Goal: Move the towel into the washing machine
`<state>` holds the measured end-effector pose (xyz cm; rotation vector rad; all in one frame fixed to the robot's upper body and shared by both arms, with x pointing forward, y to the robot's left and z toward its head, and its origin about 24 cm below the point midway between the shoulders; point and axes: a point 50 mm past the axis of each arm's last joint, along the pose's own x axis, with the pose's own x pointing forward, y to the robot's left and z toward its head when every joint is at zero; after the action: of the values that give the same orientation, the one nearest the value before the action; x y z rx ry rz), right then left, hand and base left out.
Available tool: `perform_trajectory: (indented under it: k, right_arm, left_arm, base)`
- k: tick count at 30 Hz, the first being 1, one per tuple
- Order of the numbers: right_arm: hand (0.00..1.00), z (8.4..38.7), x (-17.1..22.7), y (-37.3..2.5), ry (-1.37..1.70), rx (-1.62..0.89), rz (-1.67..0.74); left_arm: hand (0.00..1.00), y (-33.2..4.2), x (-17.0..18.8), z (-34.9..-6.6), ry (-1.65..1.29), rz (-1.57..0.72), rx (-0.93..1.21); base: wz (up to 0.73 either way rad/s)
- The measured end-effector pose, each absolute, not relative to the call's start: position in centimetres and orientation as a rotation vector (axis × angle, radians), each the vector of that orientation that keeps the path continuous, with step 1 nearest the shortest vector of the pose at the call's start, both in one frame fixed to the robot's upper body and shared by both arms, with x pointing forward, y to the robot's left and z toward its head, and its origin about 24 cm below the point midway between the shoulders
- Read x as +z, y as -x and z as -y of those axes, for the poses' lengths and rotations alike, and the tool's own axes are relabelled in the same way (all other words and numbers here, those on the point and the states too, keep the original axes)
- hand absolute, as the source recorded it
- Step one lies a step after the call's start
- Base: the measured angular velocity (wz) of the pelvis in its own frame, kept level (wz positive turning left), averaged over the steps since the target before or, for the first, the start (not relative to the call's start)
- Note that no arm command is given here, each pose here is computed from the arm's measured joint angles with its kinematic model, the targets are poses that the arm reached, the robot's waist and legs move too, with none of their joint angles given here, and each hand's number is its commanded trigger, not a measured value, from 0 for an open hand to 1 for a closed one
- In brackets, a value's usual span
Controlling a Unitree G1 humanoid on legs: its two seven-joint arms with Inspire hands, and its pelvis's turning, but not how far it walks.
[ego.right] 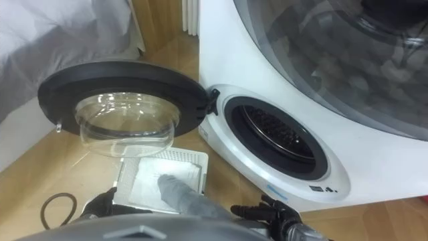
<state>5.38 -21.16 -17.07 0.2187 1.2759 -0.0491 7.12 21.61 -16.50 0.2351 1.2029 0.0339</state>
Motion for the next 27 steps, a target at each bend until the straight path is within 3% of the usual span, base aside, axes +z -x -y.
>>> perform_trajectory:
  k: [27]
  right_arm:
    - [0.0,20.9,-16.8,-7.3,-0.147,-0.002,-1.235]
  left_arm:
    - [0.0,-9.2,-16.0,-21.1,-0.465,-1.086,-0.071]
  base:
    - [0.0]
